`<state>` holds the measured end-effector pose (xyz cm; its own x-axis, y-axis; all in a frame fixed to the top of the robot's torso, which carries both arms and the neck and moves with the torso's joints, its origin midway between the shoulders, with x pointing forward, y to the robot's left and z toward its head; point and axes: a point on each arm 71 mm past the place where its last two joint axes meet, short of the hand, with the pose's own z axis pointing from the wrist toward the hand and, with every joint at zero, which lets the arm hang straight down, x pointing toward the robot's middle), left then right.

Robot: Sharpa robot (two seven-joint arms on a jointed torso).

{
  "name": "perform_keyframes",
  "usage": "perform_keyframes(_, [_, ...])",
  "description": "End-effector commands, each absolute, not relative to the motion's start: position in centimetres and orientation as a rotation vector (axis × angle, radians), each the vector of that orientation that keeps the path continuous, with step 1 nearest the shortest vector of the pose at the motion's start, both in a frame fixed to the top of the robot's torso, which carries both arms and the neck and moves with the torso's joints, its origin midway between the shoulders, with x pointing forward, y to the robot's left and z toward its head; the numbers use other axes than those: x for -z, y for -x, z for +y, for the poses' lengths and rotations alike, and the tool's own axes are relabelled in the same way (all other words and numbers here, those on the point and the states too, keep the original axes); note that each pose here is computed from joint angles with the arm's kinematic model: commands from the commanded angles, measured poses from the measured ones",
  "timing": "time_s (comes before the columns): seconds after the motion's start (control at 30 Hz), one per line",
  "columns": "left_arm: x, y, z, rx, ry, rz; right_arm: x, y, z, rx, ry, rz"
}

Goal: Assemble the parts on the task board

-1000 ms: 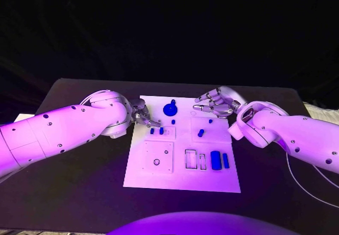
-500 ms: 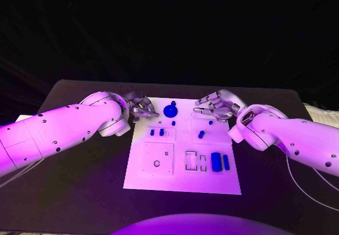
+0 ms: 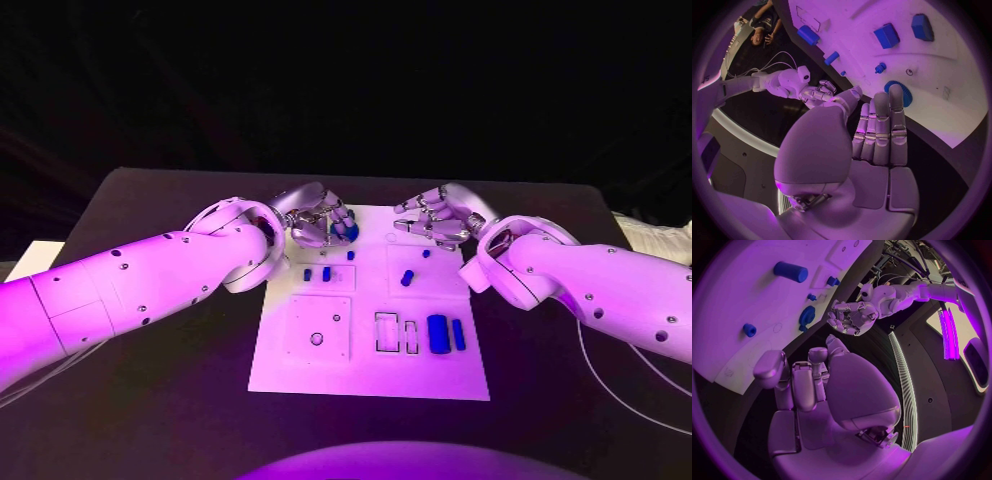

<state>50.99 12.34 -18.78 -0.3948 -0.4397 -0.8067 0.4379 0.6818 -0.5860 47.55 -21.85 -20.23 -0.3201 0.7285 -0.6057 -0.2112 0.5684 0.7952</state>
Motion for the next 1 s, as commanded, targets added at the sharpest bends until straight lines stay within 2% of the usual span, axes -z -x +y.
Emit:
perform_keyframes(0.03, [18.9,-50.8,11.6,0.883,-0.155,1.7,20.0,-47.5,-21.6,-1.027,-0.436,1.608])
perform_keyframes(0.2, [19.7,-50.9,10.9,0.774,-0.243,1.774,20.0,-47.5,-21.5,-1.033,-0.435,1.603])
perform_keyframes(0.5, [20.7,-51.4,10.3,0.679,-0.281,1.863,20.0,-47.5,-21.4,-1.038,-0.433,1.604])
perform_keyframes(1.0, [21.0,-51.8,8.9,0.662,-0.294,1.885,20.0,-47.5,-21.3,-1.041,-0.431,1.609])
